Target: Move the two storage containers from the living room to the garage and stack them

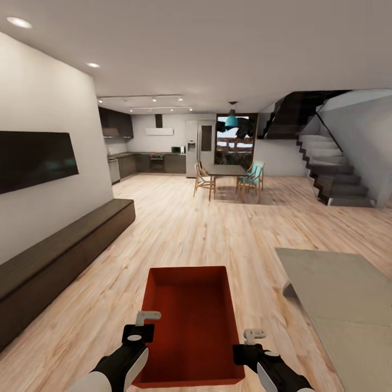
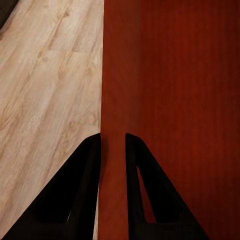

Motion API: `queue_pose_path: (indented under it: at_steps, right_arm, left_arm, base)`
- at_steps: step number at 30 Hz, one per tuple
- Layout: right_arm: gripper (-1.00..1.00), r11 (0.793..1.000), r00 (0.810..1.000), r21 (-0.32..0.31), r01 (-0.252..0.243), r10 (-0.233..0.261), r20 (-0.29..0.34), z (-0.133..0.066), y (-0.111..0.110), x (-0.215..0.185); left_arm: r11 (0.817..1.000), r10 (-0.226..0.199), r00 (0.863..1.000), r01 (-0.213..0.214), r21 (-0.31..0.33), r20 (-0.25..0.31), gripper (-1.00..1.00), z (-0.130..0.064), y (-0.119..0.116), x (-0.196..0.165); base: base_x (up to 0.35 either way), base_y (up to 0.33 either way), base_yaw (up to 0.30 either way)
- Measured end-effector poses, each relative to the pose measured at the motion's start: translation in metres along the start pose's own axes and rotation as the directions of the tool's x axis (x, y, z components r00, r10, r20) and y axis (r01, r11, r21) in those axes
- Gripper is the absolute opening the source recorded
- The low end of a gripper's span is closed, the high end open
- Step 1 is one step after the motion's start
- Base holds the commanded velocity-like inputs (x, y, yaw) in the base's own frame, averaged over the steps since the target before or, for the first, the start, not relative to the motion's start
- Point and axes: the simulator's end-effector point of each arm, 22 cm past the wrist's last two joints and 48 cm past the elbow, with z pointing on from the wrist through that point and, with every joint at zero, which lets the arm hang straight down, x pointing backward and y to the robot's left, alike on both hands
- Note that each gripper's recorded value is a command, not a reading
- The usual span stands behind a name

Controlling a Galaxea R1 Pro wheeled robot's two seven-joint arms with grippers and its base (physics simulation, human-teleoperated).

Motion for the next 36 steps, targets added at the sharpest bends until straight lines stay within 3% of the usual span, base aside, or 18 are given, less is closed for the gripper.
queue_pose_path:
  at_steps: [36]
  right_arm:
    - [-1.00,1.000,1.000,0.001,0.000,0.000,0.000,0.0004,0.0005,0.0005]
  left_arm:
    - [1.000,0.001,1.000,-0.001,-0.002,-0.001,-1.00,0.0004,0.0005,0.0005]
  base:
    - [0.341,0.000,-0.002]
